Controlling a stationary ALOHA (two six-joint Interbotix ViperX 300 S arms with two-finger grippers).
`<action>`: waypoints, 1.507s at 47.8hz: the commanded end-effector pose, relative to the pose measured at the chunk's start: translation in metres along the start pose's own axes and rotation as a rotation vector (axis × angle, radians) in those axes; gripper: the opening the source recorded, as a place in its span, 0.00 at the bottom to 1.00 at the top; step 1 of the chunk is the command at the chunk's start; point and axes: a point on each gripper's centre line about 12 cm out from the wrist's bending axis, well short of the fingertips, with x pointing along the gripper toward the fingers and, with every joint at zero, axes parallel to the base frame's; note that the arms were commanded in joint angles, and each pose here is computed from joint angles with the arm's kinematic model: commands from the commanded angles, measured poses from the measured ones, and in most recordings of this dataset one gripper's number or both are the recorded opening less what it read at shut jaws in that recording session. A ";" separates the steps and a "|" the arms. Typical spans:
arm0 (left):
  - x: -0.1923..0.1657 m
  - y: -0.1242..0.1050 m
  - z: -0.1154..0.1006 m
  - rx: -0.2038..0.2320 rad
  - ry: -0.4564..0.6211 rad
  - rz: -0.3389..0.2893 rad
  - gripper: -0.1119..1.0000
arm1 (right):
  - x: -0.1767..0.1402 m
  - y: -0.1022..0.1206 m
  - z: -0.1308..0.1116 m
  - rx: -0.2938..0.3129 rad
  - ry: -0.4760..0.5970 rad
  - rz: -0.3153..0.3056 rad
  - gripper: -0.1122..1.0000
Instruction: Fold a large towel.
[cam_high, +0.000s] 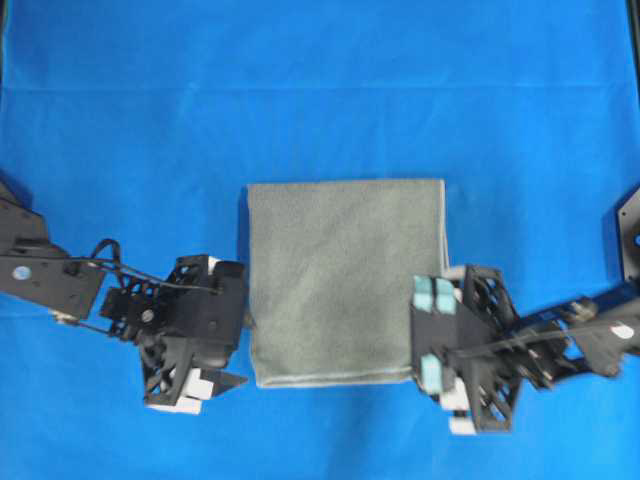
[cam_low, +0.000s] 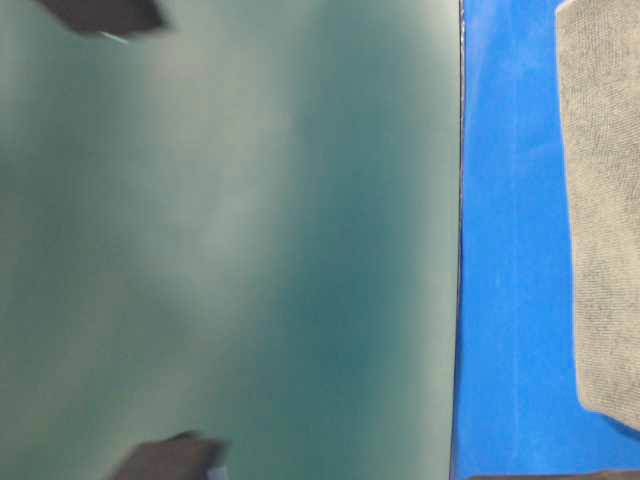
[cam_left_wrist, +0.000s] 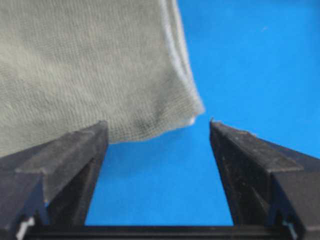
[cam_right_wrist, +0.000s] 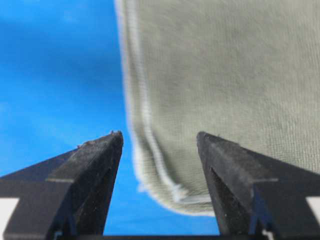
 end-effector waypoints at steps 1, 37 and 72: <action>-0.023 -0.007 0.022 0.008 -0.075 -0.021 0.77 | -0.030 0.005 0.017 -0.014 -0.078 0.019 0.67; -0.212 0.042 0.000 0.093 -0.576 0.110 0.76 | -0.194 -0.096 -0.020 -0.039 -0.582 -0.169 0.67; -0.221 0.085 -0.092 -0.047 -0.573 0.340 0.76 | -0.145 -0.154 -0.111 0.291 -0.610 -0.338 0.66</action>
